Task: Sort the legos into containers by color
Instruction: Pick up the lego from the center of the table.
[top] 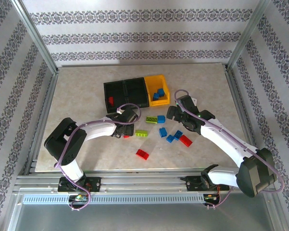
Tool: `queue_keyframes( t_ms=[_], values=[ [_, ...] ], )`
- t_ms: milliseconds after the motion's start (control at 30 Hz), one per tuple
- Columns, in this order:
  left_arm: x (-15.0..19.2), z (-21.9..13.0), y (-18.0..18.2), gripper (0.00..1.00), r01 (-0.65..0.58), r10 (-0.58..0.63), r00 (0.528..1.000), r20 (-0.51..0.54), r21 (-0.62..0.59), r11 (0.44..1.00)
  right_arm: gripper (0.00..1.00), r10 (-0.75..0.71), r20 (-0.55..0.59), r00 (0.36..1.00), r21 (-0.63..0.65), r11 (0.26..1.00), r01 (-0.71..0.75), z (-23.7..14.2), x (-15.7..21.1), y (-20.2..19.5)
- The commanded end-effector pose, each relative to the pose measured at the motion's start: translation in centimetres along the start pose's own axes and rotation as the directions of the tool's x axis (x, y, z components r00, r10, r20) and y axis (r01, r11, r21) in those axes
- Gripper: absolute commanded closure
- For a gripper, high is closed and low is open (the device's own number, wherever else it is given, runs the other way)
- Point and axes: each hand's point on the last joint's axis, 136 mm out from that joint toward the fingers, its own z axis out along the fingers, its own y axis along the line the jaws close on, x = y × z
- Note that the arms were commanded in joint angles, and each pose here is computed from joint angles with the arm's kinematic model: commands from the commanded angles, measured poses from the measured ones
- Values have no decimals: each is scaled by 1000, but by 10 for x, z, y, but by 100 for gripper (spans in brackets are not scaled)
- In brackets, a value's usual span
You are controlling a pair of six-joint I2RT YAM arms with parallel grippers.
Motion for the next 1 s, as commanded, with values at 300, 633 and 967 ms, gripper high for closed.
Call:
queue_keyframes(
  t_ms=[300,633,967],
  values=[
    [23,-1,16,47,-41,38,998,-54,-50,998,2,35,26,999,27,999,-36,-10,-2,-14],
    [23,0,16,64,-43,41,998,-52,-48,998,2,53,48,997,19,998,-54,-17,-7,-20],
    [0,-29,22,68,-31,33,999,40,-53,998,1,68,74,995,6,998,-69,-26,-8,-25]
  ],
)
